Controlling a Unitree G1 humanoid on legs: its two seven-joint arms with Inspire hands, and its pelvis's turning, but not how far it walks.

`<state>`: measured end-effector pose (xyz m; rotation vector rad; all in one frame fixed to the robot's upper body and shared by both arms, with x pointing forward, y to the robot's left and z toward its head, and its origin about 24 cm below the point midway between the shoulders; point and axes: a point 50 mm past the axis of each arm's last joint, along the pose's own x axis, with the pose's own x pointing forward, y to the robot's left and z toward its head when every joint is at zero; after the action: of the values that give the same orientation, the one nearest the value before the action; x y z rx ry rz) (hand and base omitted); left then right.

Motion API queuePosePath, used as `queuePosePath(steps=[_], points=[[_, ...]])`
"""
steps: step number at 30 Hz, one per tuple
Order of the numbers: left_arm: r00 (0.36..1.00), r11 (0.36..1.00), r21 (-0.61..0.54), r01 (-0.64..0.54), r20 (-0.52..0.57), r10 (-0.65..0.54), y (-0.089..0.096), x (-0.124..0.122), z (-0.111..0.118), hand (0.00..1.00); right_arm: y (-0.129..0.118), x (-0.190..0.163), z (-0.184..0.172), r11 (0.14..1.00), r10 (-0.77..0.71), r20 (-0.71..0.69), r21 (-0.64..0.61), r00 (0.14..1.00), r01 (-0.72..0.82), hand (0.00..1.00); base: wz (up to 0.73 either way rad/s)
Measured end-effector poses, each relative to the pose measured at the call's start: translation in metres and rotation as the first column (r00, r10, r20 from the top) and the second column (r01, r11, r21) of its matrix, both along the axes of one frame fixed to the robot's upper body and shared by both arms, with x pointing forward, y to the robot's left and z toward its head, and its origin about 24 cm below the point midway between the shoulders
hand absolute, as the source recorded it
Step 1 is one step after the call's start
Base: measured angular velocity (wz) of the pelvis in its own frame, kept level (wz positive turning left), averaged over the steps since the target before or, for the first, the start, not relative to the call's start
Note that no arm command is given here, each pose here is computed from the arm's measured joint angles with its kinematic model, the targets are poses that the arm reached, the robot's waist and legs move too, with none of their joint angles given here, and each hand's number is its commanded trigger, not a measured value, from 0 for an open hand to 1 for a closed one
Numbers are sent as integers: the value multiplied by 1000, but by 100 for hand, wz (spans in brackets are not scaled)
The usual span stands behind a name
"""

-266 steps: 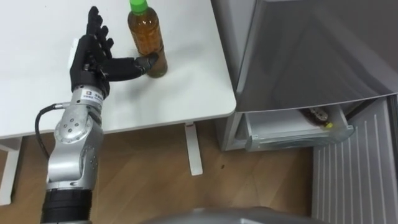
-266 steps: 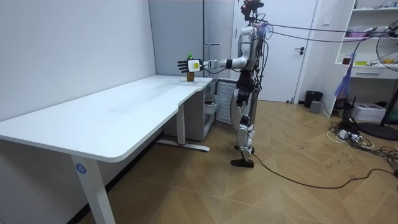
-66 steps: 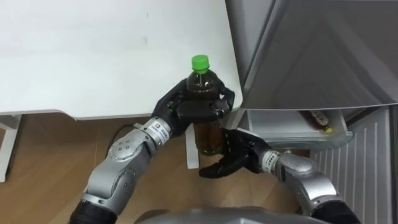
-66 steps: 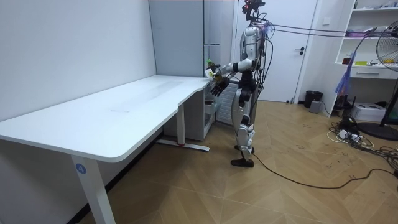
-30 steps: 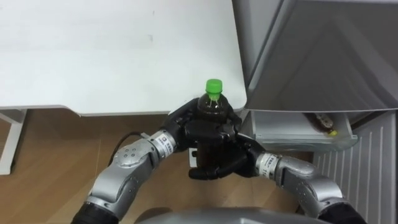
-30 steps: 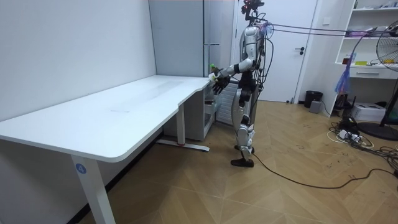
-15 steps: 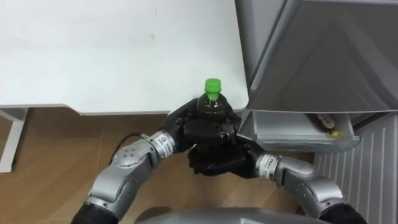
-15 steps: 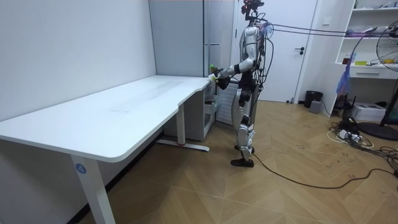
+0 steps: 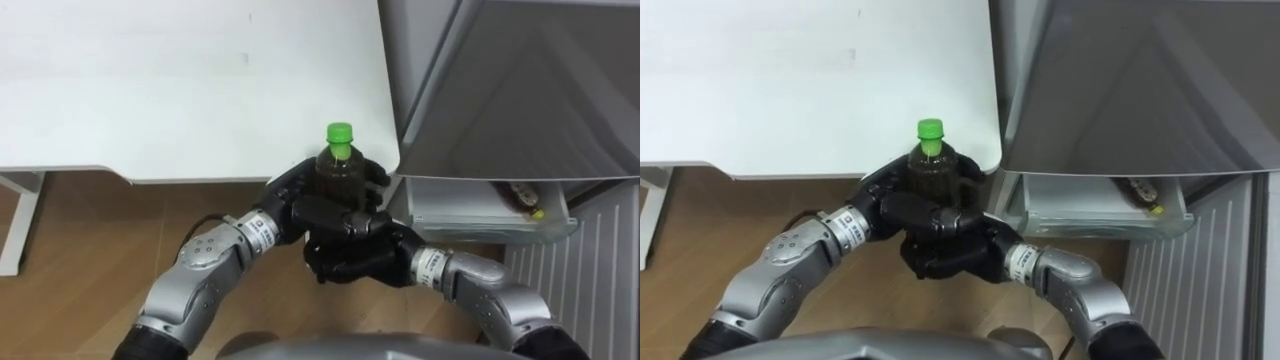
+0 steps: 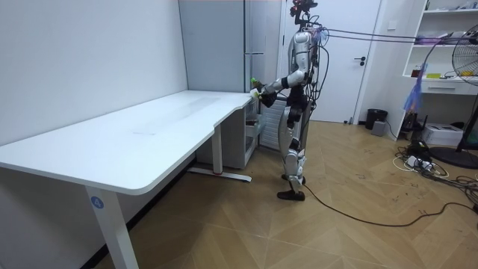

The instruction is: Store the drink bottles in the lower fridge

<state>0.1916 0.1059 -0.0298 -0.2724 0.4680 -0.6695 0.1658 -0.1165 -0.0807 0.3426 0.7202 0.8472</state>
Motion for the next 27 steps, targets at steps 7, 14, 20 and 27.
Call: queuePosePath(steps=[7, 14, 20, 27], points=[[1000, 1000, 7, 1, 4, -1, 0, 0, 0, 0, 2, -2, 0, 1000, -4, -19, 26, 1000, 5, 100, 0], [1000, 1000, 11, 1, 7, -1, 1, 1, 0, 0, 3, -2, 0, 1000, -2, -23, 29, 1000, 3, 100, 0], [1000, 1000, 25, -3, 23, 2, 1, 2, 2, 0, 2, -2, 0, 1000, -3, -22, 29, 1000, 4, 100, 0], [999, 1000, 28, -2, 54, 1, 1, 4, 9, 0, -2, 1, 4, 1000, 7, 1, 29, 1000, -7, 100, 1]])
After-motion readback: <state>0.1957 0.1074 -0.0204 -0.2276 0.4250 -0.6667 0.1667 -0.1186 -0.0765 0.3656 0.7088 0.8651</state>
